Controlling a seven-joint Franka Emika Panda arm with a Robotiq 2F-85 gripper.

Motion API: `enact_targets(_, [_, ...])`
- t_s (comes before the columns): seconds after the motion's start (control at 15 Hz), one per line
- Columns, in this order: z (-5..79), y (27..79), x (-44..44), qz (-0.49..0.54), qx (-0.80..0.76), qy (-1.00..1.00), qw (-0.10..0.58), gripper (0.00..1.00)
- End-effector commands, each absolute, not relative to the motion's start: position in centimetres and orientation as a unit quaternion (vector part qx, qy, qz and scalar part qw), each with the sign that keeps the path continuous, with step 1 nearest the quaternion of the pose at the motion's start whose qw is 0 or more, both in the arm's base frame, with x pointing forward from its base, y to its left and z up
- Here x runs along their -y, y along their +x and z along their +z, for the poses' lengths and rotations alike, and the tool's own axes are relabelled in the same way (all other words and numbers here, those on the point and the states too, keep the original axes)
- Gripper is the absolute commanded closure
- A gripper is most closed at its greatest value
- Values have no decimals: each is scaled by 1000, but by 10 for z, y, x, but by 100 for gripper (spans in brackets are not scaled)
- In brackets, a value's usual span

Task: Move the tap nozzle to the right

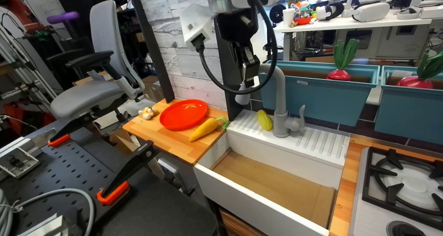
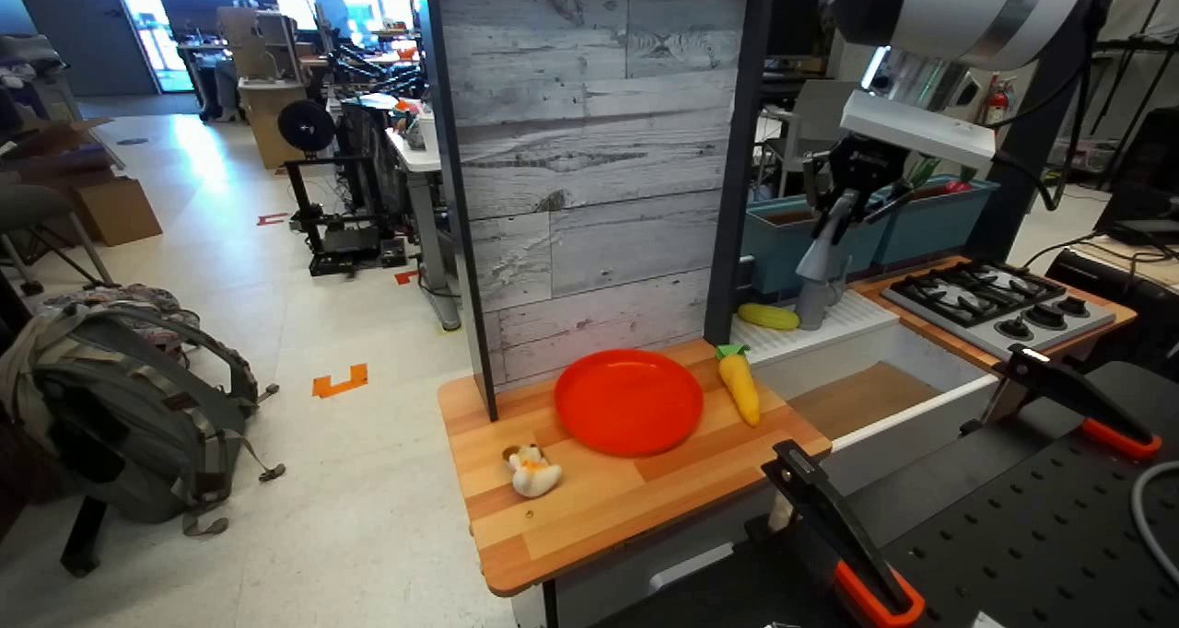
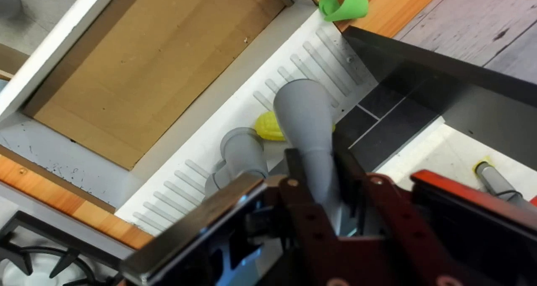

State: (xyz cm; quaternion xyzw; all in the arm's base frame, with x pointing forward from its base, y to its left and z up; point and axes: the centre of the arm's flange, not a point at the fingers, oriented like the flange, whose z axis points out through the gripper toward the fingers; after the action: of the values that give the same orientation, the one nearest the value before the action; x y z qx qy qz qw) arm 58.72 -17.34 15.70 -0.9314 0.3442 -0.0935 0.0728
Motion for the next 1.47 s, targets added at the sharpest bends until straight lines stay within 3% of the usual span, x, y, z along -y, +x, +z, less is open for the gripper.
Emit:
enact_targets(0.0, [152,544,206,-74,-312,-944,78,94])
enact_targets(1.27, [183,549,256,-35,-146,-989,13,94])
enact_targets(1.33, [184,549,255,-36,-140,-989,15,51])
enact_targets(1.4, [184,549,257,-36,-136,-990,14,49])
